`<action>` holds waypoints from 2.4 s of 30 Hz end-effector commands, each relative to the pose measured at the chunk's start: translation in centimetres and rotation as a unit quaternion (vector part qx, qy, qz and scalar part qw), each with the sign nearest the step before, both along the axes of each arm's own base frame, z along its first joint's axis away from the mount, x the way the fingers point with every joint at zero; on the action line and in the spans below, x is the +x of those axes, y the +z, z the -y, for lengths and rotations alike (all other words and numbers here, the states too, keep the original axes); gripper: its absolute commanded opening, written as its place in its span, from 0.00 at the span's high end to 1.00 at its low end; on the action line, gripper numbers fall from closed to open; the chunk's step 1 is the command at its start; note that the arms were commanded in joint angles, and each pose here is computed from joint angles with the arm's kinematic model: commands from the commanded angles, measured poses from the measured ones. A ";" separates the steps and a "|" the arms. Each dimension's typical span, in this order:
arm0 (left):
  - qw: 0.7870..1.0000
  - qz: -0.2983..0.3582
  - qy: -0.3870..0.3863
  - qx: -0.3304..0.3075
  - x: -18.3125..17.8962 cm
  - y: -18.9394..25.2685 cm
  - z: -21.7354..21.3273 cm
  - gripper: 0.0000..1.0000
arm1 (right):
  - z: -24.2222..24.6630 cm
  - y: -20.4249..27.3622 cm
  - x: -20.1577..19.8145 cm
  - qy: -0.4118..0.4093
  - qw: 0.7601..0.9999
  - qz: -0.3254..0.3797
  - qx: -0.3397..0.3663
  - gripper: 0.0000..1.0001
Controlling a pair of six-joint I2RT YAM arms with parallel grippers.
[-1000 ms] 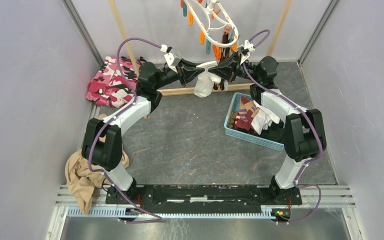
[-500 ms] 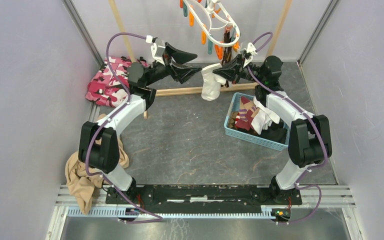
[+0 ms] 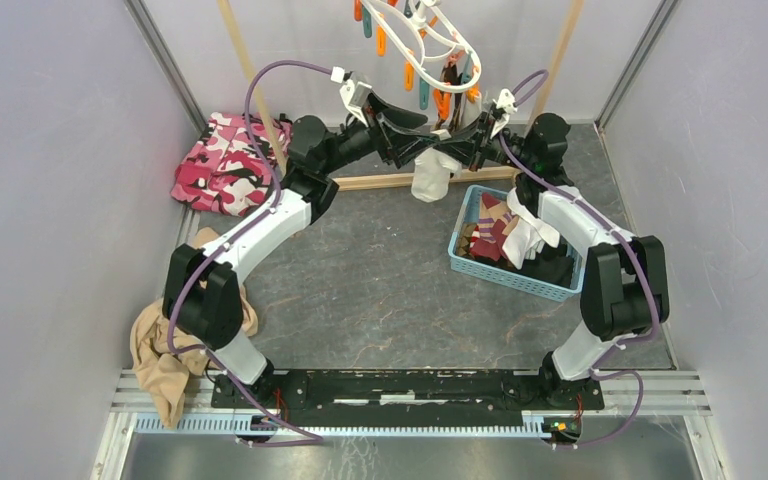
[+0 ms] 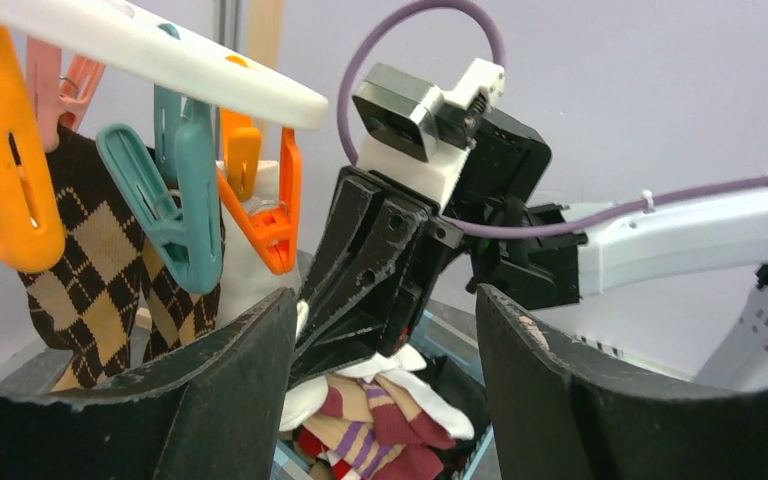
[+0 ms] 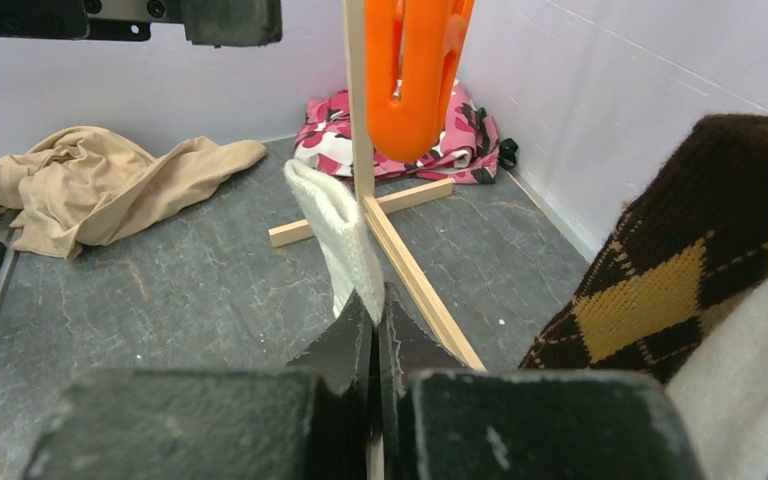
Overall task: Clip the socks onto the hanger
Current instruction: Open the clamp at the hanger.
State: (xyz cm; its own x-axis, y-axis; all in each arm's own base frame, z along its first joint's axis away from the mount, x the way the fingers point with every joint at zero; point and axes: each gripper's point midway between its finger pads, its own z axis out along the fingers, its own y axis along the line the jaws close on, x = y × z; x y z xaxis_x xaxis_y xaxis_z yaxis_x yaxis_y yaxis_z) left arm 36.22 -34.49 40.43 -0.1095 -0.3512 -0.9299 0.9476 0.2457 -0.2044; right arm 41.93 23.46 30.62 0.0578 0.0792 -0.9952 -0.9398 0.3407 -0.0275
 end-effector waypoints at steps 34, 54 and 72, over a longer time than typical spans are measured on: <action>0.987 -0.086 0.135 -0.028 2.3 0.7 2.9 0.34 | 1.6 2.4 1.1 -0.047 0.999 0.007 0.023 1.00; 0.976 -0.071 0.195 -0.057 1.8 2.5 3.5 0.21 | 1.9 2.1 1.6 -0.063 0.998 -0.005 0.027 1.00; 0.956 -0.095 0.275 -0.029 5.7 1.2 5.0 0.38 | 2.1 2.1 1.9 -0.062 0.997 -0.009 0.035 1.00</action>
